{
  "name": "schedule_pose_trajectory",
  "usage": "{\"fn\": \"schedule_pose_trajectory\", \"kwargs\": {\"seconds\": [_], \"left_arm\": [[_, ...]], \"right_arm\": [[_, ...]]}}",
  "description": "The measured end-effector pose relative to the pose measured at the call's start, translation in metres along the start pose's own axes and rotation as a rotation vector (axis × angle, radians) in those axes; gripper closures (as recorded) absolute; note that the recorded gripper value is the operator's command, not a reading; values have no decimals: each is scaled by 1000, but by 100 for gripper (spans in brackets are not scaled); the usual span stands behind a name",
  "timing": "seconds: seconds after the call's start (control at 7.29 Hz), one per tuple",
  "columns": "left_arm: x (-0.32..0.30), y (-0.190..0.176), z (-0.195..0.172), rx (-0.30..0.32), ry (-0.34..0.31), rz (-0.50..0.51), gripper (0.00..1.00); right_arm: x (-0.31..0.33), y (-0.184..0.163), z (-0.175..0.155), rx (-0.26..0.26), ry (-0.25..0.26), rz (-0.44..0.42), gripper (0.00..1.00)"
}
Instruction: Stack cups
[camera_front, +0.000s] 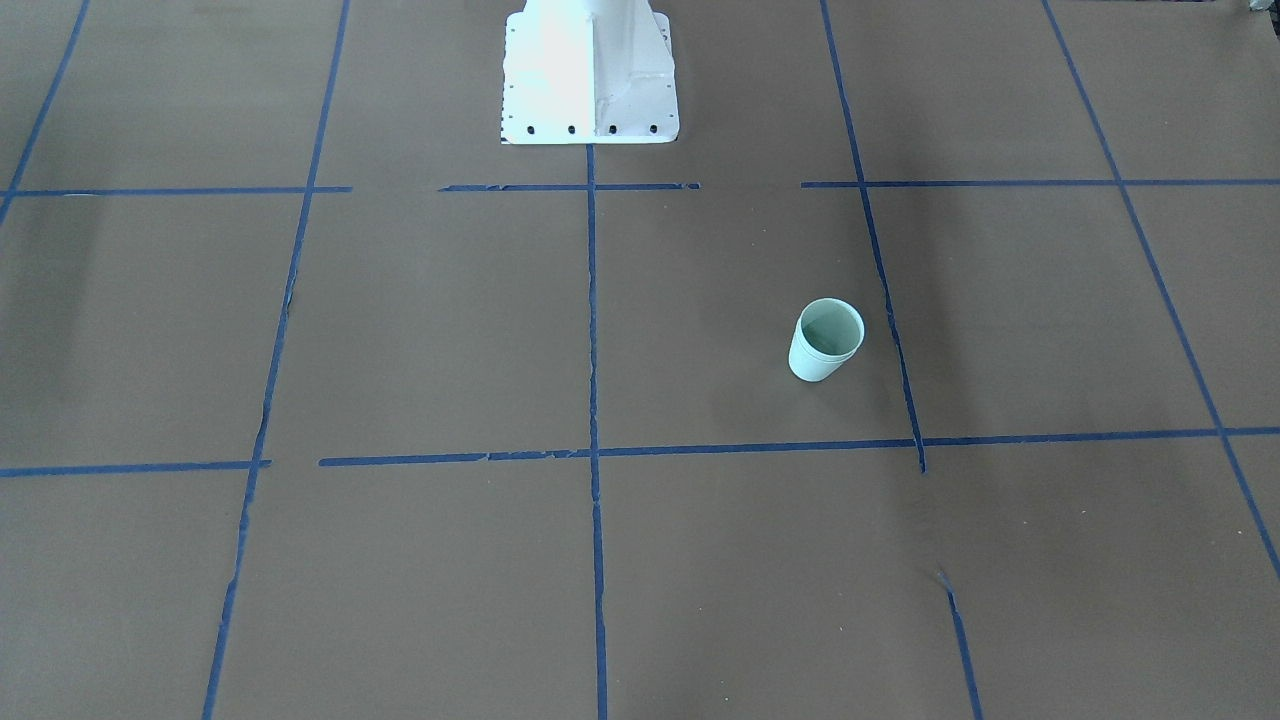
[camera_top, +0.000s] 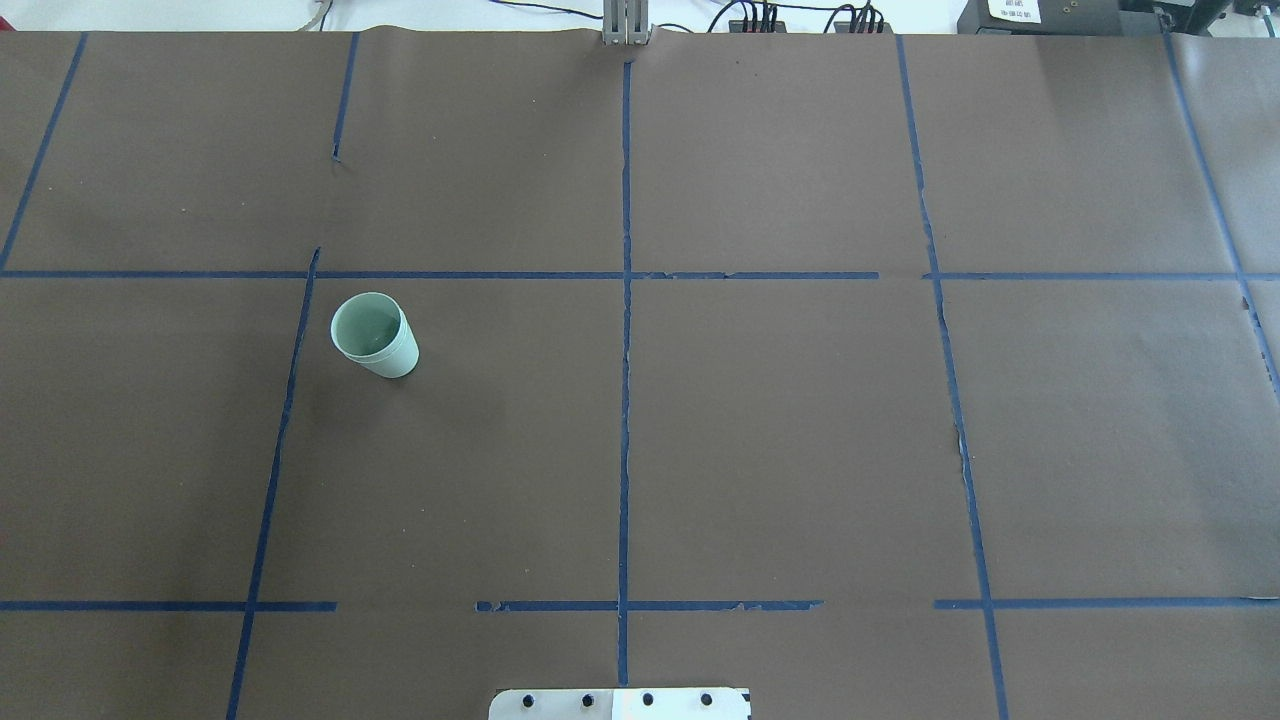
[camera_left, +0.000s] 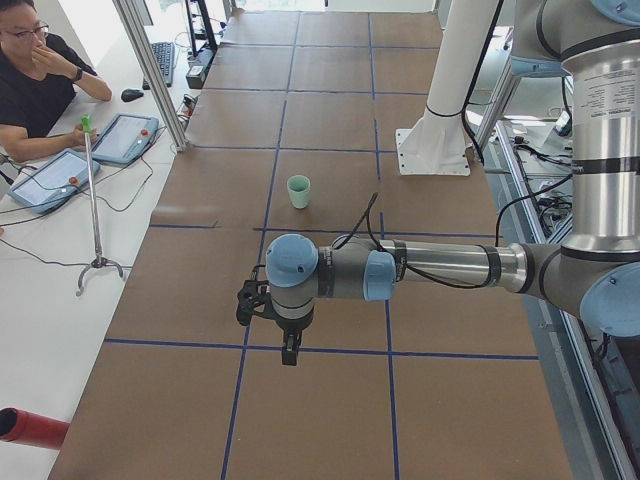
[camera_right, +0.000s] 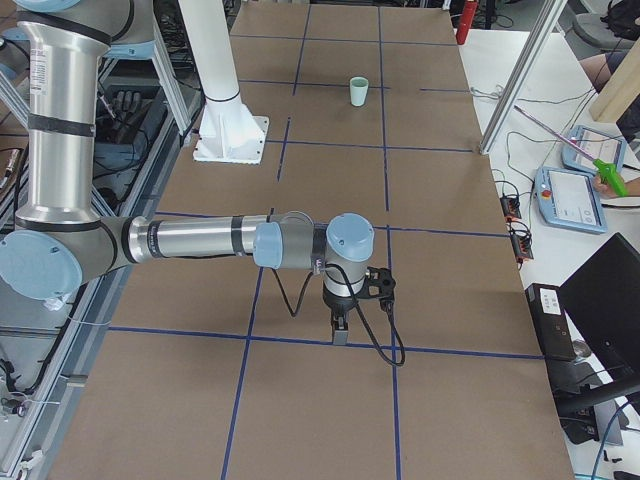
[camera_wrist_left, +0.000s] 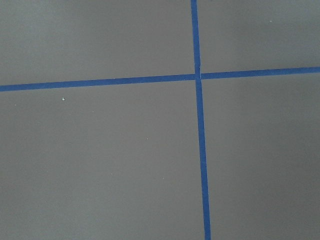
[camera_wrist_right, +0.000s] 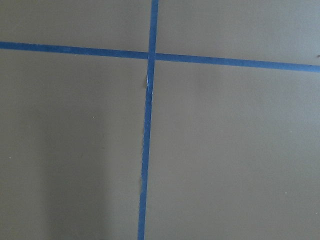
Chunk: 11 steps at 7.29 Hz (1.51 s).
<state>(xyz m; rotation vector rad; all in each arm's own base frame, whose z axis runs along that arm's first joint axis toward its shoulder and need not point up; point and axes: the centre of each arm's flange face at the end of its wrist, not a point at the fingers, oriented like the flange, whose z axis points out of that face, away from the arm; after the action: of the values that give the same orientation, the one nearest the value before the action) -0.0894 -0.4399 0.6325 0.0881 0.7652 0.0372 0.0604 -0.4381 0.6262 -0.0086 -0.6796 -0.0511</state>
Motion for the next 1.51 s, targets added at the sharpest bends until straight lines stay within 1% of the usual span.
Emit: {"fn": "schedule_pose_trajectory", "kwargs": {"seconds": [0.82,1.51], "left_arm": [[3,-1,-3,1,-3,9,0],[0,2,0,-11,-2,-3,0]], "right_arm": [[0,0,0,0,-1,0,0],[0,0,0,0,0,0,0]]}}
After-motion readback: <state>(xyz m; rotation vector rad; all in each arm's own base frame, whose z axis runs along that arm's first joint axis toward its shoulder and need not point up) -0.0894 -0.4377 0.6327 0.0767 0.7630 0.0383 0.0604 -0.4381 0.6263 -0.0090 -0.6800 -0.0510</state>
